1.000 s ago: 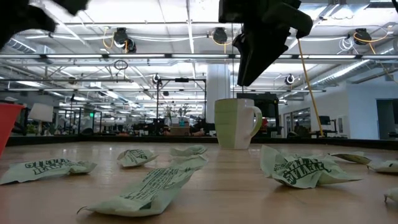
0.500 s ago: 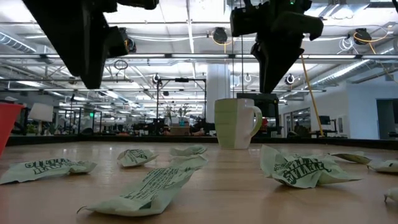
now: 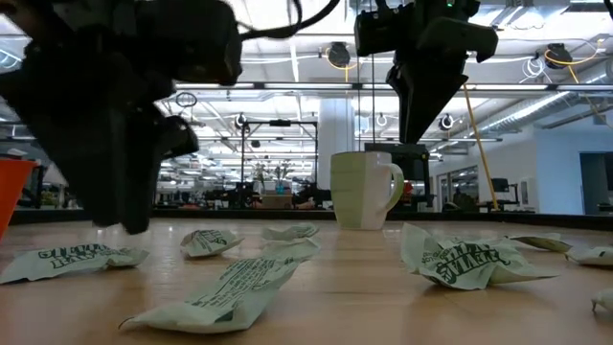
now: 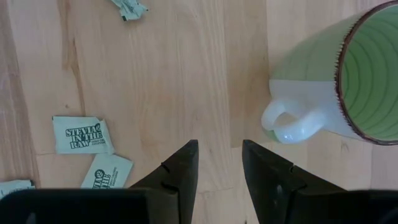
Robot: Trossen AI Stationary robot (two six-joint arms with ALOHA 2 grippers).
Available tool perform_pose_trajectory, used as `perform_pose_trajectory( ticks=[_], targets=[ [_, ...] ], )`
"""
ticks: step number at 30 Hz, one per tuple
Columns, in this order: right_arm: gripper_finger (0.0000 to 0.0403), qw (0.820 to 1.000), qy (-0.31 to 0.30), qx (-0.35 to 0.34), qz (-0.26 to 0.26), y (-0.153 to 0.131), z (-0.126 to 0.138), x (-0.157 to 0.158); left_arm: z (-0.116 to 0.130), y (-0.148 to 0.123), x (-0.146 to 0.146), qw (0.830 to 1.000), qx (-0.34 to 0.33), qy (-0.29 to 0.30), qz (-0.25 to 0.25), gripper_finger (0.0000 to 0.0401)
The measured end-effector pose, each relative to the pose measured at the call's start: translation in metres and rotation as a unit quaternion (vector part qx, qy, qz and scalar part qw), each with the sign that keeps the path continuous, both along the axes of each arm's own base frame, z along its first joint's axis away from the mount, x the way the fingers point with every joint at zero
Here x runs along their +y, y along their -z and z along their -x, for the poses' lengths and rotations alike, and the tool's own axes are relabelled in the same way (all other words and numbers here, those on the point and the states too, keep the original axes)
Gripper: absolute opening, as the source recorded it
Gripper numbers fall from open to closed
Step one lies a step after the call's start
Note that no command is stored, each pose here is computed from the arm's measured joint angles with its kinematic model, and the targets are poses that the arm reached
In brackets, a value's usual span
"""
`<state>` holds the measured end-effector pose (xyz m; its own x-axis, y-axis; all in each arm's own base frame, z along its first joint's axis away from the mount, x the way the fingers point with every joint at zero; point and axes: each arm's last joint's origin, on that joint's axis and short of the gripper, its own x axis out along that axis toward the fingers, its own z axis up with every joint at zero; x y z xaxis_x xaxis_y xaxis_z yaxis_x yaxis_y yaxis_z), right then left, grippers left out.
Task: Pick and place Stevia / Truvia into bins
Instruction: Put the light green stevia packet into the orange basket
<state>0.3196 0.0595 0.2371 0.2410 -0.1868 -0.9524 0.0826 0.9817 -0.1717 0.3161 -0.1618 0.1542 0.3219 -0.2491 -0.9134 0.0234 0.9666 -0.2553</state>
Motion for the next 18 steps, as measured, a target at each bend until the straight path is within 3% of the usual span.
perform_pose_trajectory(
  ticks=[14,18],
  targets=[
    [0.0116,1.0,-0.001,0.0,0.001,0.0,0.0,0.0,0.0,0.024,-0.007,0.996,0.012,0.077,-0.047,0.0134],
    [0.0116,1.0,-0.001,0.0,0.001,0.0,0.0,0.0,0.002,0.021,-0.004,0.993,0.011,0.097,-0.069,0.0095]
  ],
)
